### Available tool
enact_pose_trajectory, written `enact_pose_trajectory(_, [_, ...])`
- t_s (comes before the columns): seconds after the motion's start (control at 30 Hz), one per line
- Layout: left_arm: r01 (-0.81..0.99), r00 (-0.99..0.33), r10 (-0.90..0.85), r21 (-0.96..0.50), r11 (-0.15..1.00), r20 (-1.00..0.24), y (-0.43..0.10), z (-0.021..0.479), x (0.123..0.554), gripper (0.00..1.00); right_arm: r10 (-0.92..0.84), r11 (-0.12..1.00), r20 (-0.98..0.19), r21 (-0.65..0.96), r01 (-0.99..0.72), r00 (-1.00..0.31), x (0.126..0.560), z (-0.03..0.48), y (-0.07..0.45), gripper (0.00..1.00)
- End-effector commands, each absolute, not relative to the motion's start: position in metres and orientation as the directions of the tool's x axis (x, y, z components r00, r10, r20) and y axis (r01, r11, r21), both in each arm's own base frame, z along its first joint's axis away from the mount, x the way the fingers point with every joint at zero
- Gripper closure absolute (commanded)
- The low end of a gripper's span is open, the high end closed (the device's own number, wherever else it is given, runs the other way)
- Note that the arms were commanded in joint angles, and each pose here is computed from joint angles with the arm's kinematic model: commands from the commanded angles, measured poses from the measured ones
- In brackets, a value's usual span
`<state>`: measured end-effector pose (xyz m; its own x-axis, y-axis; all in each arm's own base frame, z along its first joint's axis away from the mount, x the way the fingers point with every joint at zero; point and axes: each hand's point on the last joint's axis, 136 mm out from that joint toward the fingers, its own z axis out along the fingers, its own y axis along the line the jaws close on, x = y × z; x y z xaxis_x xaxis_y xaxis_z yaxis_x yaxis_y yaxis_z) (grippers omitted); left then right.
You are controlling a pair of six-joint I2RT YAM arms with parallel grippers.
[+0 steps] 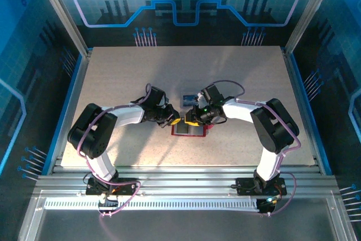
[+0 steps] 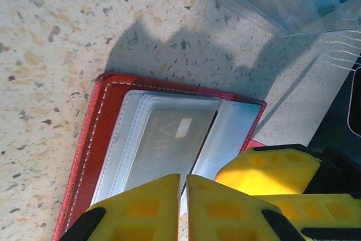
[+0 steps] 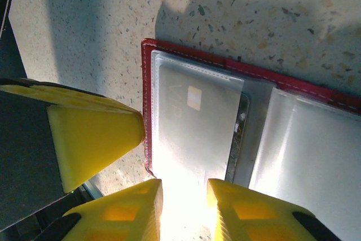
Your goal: Take the credit cards out of the card holder
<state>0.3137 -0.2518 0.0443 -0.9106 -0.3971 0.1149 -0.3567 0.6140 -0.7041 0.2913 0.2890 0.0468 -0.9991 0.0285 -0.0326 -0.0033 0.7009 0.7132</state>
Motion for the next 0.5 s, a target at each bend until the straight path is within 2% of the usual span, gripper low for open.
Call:
enact_pose_trajectory(0.0, [-0.381,-0.907,-0.399,-0.669,0.638,0.136,-0.248,0.032,0.302,0.88,0.008,0.703,0.002,0.712,0.007,-1.0,0.281,0.037,0.294,0.71])
enact_pose_trajectory(0.47, [-0.387,-0.905,-0.401,-0.661,0.643,0.14,-0.246,0.028,0.299,0.87,0.01,0.713,0.018,0.7,0.02,-1.0,0.279,0.027,0.296,0.71])
